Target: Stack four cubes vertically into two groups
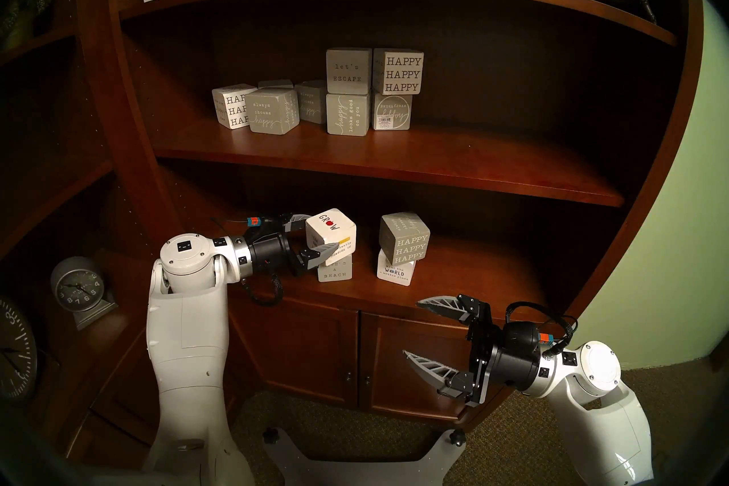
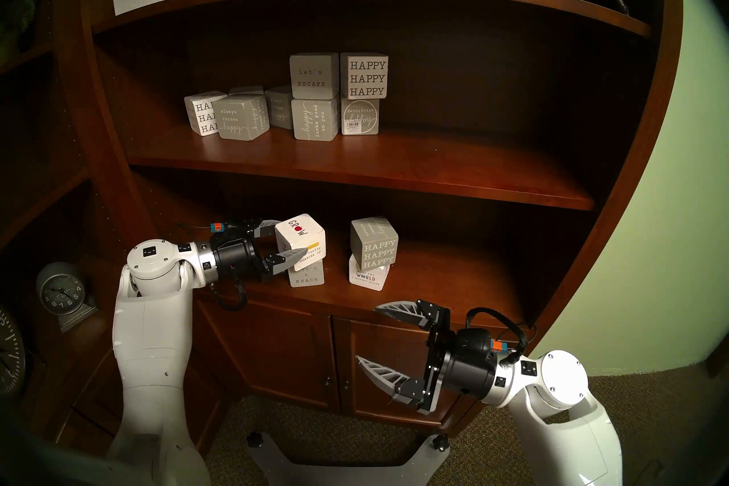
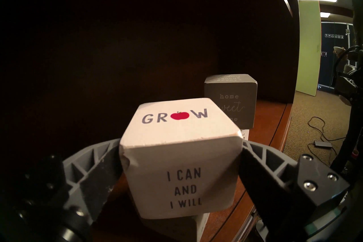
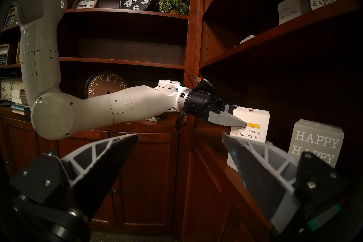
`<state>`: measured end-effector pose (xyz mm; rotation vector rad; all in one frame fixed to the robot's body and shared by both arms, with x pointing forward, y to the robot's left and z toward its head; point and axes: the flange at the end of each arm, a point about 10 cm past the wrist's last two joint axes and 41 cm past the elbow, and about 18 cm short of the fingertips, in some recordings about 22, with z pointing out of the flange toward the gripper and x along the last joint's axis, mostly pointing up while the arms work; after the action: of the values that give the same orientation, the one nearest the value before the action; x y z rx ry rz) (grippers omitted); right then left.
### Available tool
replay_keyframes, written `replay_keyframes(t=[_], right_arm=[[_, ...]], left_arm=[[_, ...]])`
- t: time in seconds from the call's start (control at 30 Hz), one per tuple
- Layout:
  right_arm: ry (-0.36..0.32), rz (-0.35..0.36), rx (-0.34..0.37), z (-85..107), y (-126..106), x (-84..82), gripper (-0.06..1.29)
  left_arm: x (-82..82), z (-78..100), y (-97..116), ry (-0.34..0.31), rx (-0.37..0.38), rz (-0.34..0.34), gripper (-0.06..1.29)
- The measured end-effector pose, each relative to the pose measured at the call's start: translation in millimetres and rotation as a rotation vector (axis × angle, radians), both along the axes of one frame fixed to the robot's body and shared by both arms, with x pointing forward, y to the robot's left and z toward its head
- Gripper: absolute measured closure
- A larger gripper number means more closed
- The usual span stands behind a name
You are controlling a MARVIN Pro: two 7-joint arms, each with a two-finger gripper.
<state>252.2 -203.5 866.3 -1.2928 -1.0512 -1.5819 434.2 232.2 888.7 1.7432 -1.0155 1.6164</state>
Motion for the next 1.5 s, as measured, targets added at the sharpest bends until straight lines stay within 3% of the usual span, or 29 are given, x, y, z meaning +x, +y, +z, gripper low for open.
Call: replay_keyframes(t=[0.8,1.5], right_arm=[[0.0,0.0,0.0,0.0,0,0.0,0.01],[0.0,0.0,0.0,0.0,0,0.0,0.01]], left_arm=[[6.5,7.5,-7,-0.024,-0.003,-0.011,0.04],[-0.9,25.6,-1,-0.065,-0.019,0.006,0.04]])
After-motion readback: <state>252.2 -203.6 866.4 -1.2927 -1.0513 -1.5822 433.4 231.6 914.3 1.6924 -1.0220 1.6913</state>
